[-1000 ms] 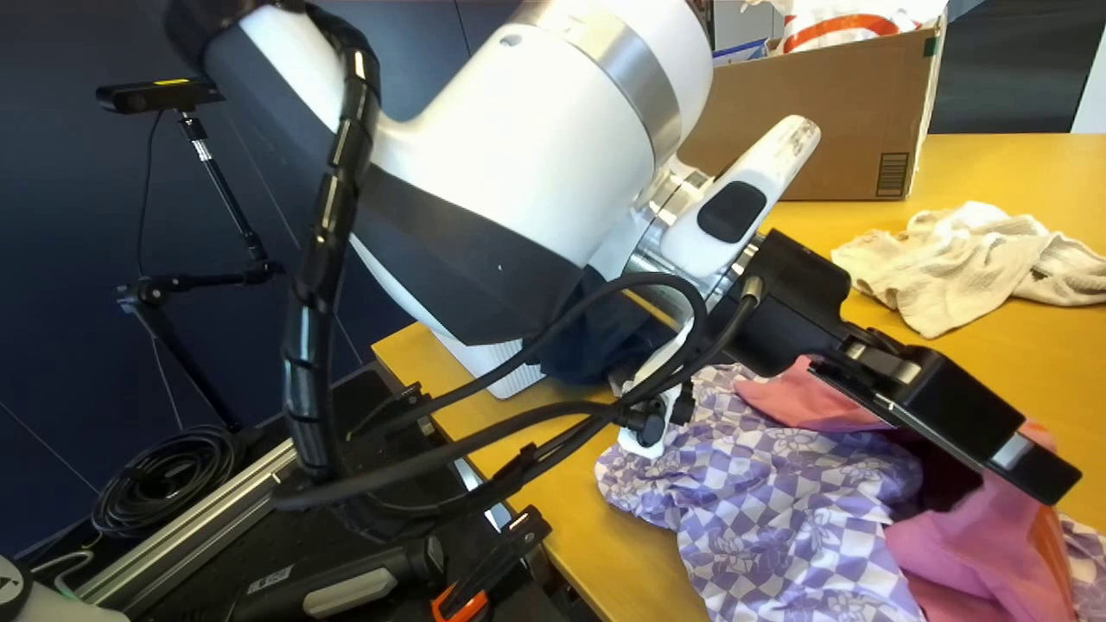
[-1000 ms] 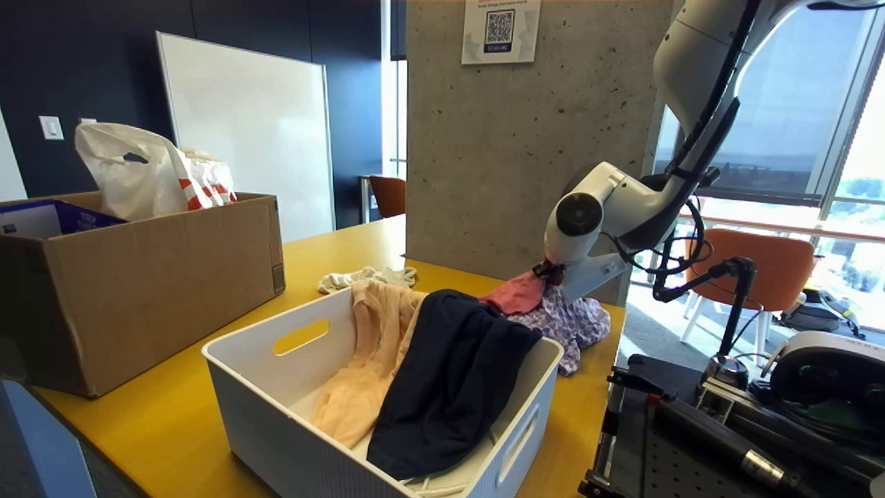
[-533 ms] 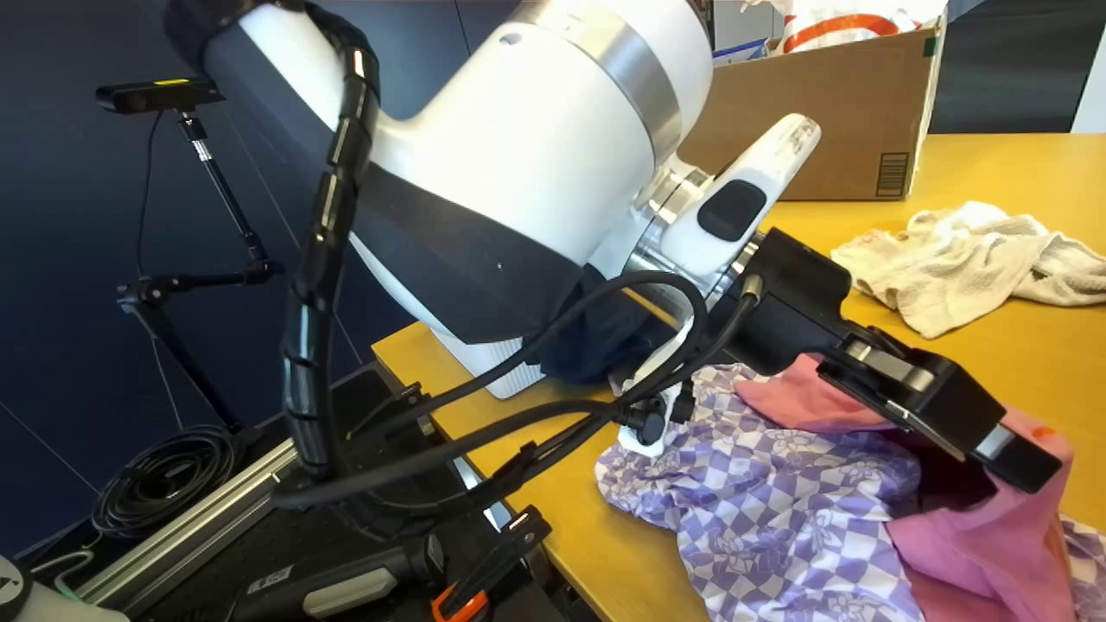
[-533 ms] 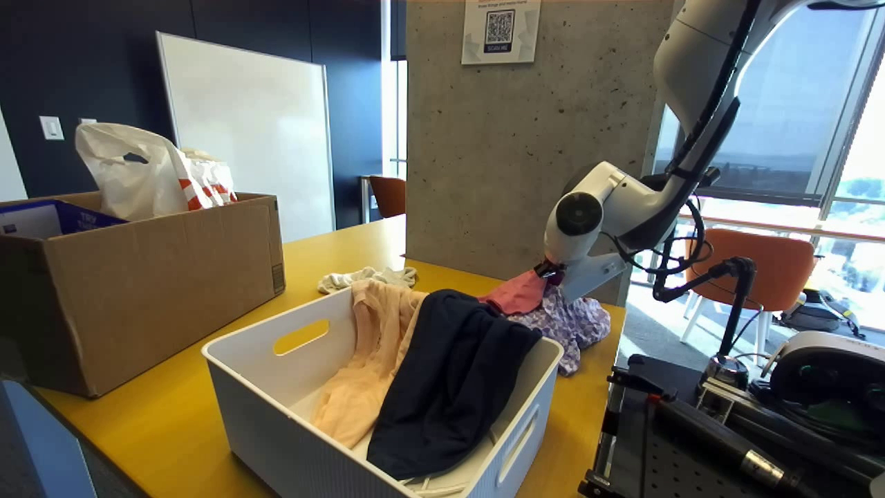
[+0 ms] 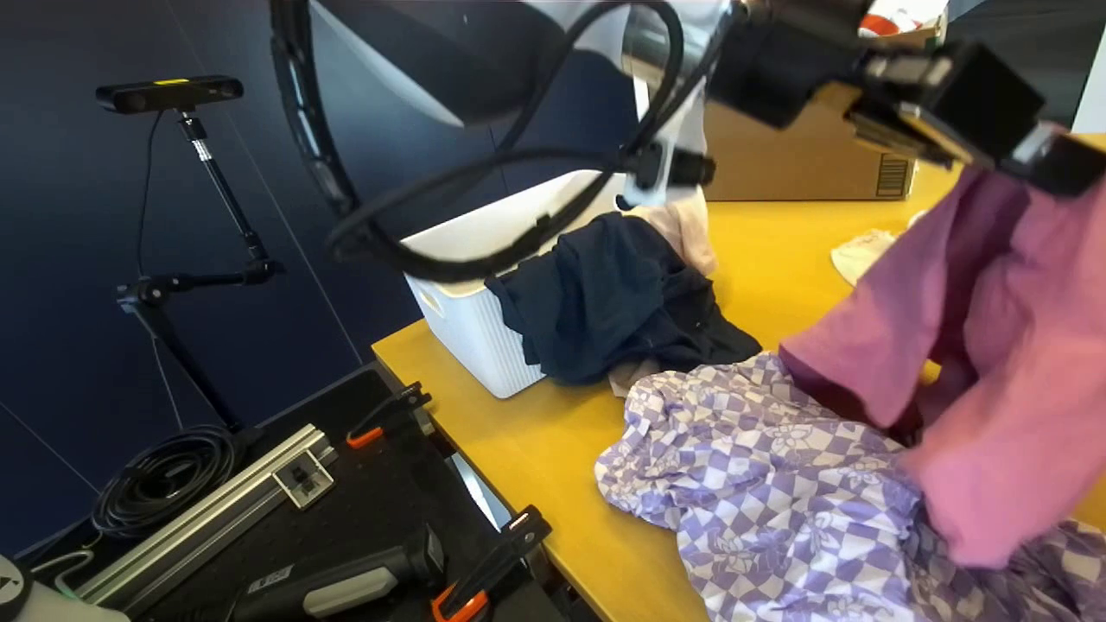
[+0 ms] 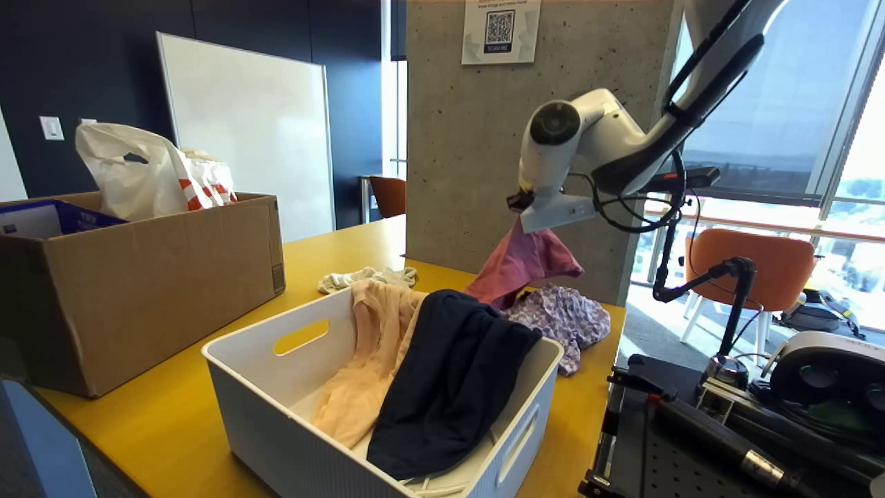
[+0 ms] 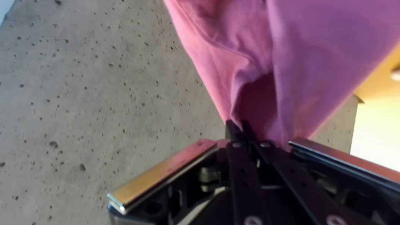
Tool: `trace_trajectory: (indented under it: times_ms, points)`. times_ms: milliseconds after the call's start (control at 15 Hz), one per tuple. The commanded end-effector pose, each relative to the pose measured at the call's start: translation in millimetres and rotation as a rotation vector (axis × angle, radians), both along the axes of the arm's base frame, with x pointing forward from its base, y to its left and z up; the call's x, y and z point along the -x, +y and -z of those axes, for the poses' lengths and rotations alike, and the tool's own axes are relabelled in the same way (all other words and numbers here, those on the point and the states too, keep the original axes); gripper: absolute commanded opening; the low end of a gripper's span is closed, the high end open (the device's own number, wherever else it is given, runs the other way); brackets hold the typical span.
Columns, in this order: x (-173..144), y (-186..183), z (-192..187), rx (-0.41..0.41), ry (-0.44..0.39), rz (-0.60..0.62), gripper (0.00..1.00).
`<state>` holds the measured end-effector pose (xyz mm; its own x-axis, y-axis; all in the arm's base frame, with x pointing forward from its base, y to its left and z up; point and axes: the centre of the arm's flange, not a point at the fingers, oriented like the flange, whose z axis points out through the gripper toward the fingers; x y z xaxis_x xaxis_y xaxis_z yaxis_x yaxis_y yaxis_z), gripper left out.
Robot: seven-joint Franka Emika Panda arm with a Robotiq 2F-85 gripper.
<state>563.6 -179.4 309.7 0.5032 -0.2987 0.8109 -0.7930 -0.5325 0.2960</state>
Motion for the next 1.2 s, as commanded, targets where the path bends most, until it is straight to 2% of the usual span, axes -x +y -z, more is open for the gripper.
trace_trajectory:
  times_ms: [0, 67, 333, 800, 1000, 1133]
  points:
    - [-25, 52, -83, -0.106, -0.15, 0.034, 0.01]
    - [-28, 71, -104, -0.146, -0.184, 0.03, 0.01]
    - [-3, 173, -156, -0.286, -0.247, -0.096, 0.01]
    - [85, 324, -235, -0.339, -0.338, -0.346, 0.01]
    - [103, 366, -258, -0.391, -0.341, -0.448, 0.01]
    - [108, 390, -260, -0.421, -0.327, -0.502, 0.01]
